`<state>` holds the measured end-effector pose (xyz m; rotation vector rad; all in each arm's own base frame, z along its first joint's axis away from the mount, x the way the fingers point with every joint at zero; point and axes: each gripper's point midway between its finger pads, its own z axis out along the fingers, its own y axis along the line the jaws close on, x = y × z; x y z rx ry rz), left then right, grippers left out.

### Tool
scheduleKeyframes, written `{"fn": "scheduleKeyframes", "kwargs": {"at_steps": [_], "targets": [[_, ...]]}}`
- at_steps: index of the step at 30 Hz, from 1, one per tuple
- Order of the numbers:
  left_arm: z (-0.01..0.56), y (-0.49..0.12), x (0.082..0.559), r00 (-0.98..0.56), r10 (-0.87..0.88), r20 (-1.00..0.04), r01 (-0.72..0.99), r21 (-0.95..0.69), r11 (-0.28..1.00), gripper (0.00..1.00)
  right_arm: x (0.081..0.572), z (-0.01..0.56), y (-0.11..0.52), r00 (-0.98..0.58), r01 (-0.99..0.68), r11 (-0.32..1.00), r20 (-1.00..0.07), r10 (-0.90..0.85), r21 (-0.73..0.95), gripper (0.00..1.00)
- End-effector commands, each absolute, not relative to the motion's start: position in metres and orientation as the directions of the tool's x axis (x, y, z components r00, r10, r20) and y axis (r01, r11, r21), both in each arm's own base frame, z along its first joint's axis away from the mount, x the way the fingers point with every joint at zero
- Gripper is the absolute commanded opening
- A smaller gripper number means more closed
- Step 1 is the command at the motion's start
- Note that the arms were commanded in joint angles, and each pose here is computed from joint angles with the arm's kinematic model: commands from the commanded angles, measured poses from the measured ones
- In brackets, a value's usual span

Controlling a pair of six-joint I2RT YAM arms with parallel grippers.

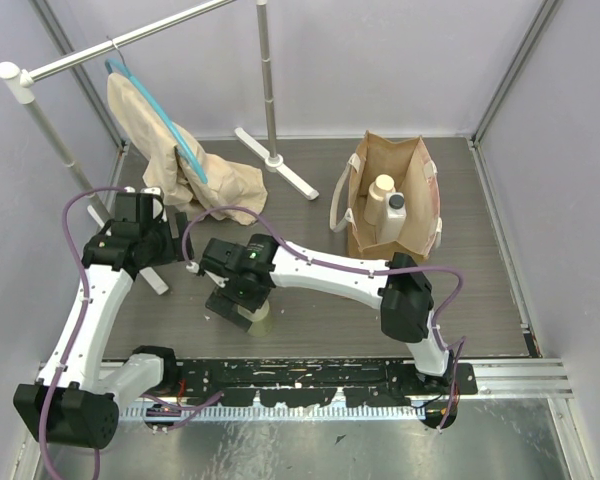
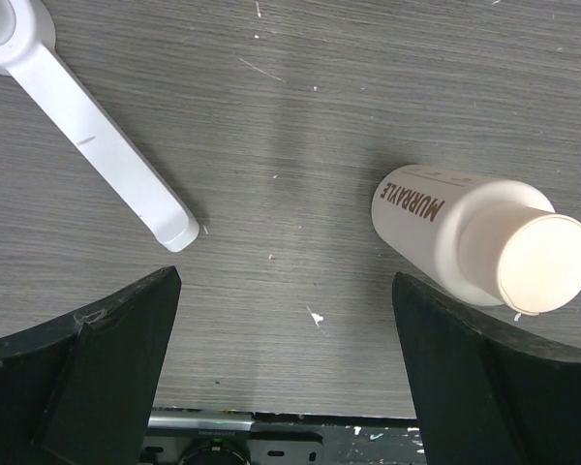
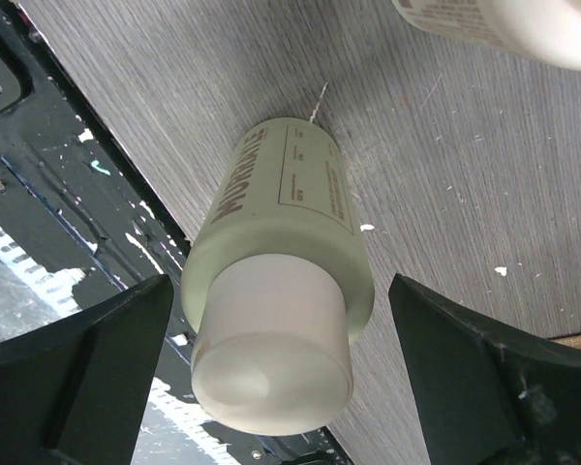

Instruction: Place the personal care products into the canvas bag

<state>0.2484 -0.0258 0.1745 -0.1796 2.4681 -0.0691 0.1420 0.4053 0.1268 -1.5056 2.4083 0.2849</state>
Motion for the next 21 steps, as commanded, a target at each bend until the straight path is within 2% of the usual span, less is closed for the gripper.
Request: {"fn": "scheduleKeyframes", "kwargs": {"at_steps": [1, 6, 17, 19, 21], "targets": [[0.176, -0.024, 0.246, -0.773, -0.149, -0.617, -0.119, -0.090, 0.989, 0.98, 0.143, 0.123, 0.408, -0.404, -0.905, 0.424, -0.358, -0.842, 0.026, 1.00], [0.177, -0.022, 0.247, -0.771, -0.147, -0.619, -0.125, -0.080, 0.989, 0.98, 0.140, 0.106, 0.406, -0.407, -0.907, 0.420, -0.332, -0.851, 0.035, 0.91], [0.175, -0.019, 0.246, -0.776, -0.144, -0.614, -0.133, -0.064, 0.989, 0.98, 0.140, 0.090, 0.411, -0.415, -0.904, 0.426, -0.331, -0.848, 0.042, 0.90], [0.175, -0.019, 0.245, -0.775, -0.144, -0.615, -0.131, -0.066, 0.989, 0.98, 0.140, 0.089, 0.410, -0.415, -0.904, 0.425, -0.328, -0.849, 0.044, 0.87], [0.174, -0.019, 0.245, -0.776, -0.144, -0.615, -0.131, -0.066, 0.989, 0.98, 0.139, 0.088, 0.409, -0.415, -0.904, 0.425, -0.323, -0.850, 0.045, 0.79]]}}
